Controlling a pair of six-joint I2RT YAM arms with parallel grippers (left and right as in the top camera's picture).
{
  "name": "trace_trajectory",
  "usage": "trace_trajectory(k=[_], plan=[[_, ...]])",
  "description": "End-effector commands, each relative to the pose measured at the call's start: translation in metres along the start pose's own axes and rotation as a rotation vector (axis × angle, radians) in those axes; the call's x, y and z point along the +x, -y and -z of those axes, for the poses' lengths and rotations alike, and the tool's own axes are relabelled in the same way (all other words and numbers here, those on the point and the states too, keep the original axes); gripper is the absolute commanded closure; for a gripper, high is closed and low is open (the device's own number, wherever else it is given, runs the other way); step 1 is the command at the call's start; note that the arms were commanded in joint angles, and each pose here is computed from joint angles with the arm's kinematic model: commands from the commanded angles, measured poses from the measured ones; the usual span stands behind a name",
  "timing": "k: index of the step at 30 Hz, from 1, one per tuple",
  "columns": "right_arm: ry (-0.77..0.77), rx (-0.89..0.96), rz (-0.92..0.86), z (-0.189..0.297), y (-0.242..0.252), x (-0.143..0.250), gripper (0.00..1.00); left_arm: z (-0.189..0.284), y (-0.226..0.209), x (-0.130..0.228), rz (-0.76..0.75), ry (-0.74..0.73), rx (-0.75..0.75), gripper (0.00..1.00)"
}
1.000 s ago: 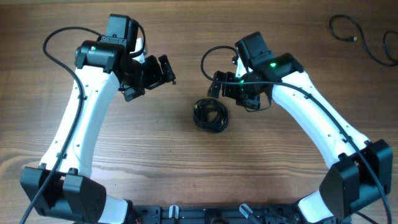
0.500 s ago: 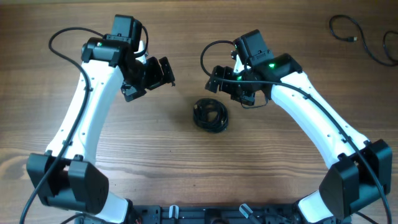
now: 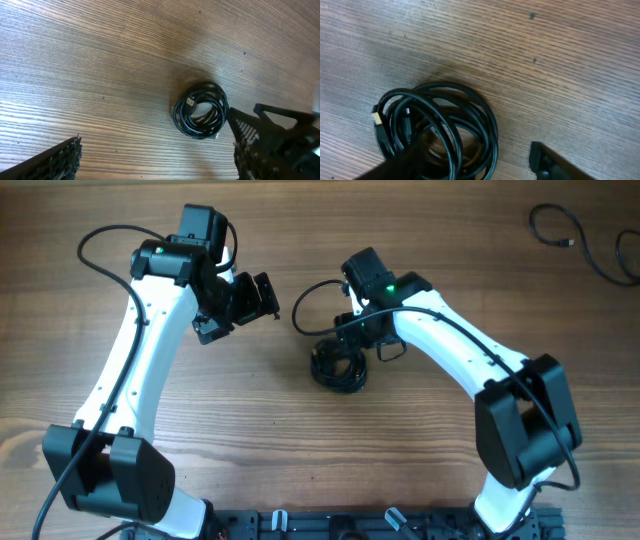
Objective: Untangle cables
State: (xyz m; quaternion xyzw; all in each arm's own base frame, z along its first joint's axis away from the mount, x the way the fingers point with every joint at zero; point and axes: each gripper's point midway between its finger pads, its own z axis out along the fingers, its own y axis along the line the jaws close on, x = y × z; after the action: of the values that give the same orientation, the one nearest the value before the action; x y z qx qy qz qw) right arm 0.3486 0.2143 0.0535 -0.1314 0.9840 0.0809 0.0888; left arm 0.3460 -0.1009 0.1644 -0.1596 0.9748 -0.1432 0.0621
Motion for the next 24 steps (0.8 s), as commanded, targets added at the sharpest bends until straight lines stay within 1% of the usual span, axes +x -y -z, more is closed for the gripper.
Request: trace_trajectory(k=[1,3,5,6,9,11,16,20,22,24], plan=[[-0.029,-0.042,0.029,-0.010,-0.007,0.006,0.39,0.000,-0.003,-0.005,0.003,0.014,-0.013,0.00],[-0.053,-0.094,0.021,-0.010,-0.016,0.010,0.48,0.000,-0.003,-0.005,0.002,0.015,-0.013,0.00],[-0.071,-0.136,0.018,-0.010,-0.024,0.014,0.51,0.000,-0.003,-0.005,0.003,0.015,-0.013,0.00],[-0.074,-0.134,0.008,-0.011,-0.023,0.014,0.51,0.000,-0.003,-0.005,0.002,0.016,-0.012,0.00],[-0.111,-0.124,-0.013,-0.019,-0.021,0.021,0.57,0.000,-0.002,-0.009,0.003,0.030,-0.005,0.00],[-0.153,-0.112,-0.019,-0.026,-0.018,0.029,0.62,0.001,-0.005,-0.015,0.046,0.046,-0.002,0.00],[-0.177,-0.105,-0.022,-0.028,-0.016,0.035,0.62,0.005,-0.019,-0.026,0.108,0.066,-0.004,0.00],[-0.157,-0.111,-0.020,-0.029,-0.017,0.030,0.71,0.006,-0.021,-0.026,0.111,0.065,-0.005,0.00],[-0.142,-0.115,-0.021,-0.029,-0.018,0.026,0.81,0.006,-0.020,-0.026,0.111,0.065,-0.005,0.00],[-0.132,-0.117,-0.044,-0.029,-0.019,0.023,0.88,0.006,-0.020,-0.026,0.111,0.065,-0.005,0.00]])
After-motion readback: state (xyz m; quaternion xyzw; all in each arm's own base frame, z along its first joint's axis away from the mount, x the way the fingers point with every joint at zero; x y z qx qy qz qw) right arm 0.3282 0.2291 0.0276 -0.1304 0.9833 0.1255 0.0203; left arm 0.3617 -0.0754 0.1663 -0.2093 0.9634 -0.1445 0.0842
